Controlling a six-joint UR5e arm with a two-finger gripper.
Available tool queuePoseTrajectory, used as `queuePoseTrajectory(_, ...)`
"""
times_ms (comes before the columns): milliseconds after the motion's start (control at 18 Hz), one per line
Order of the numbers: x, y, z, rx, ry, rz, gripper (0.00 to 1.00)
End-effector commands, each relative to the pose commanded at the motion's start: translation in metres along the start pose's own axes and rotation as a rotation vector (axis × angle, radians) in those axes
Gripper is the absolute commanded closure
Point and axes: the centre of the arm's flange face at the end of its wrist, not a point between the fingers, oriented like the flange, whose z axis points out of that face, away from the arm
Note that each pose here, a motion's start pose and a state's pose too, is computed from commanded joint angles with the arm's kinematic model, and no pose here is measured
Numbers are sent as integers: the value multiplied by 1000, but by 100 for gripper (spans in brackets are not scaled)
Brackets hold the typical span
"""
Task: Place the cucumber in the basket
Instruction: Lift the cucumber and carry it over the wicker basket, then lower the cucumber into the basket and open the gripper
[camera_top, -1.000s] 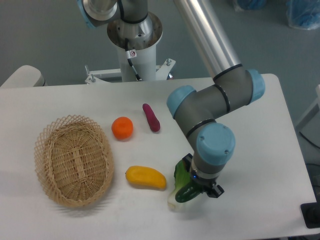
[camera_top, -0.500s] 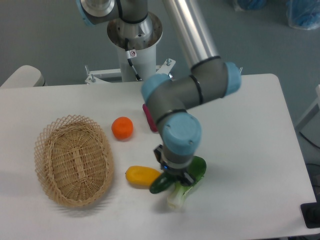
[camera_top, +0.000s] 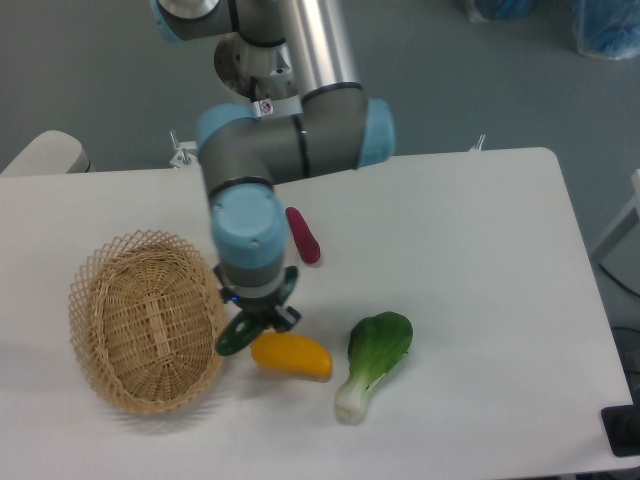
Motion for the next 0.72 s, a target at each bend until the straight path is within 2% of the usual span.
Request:
queuePoseTrajectory(444,55,-24,21,-32,11,-86,95)
queuePoseTrajectory(722,62,-44,40,16,8,-147,92)
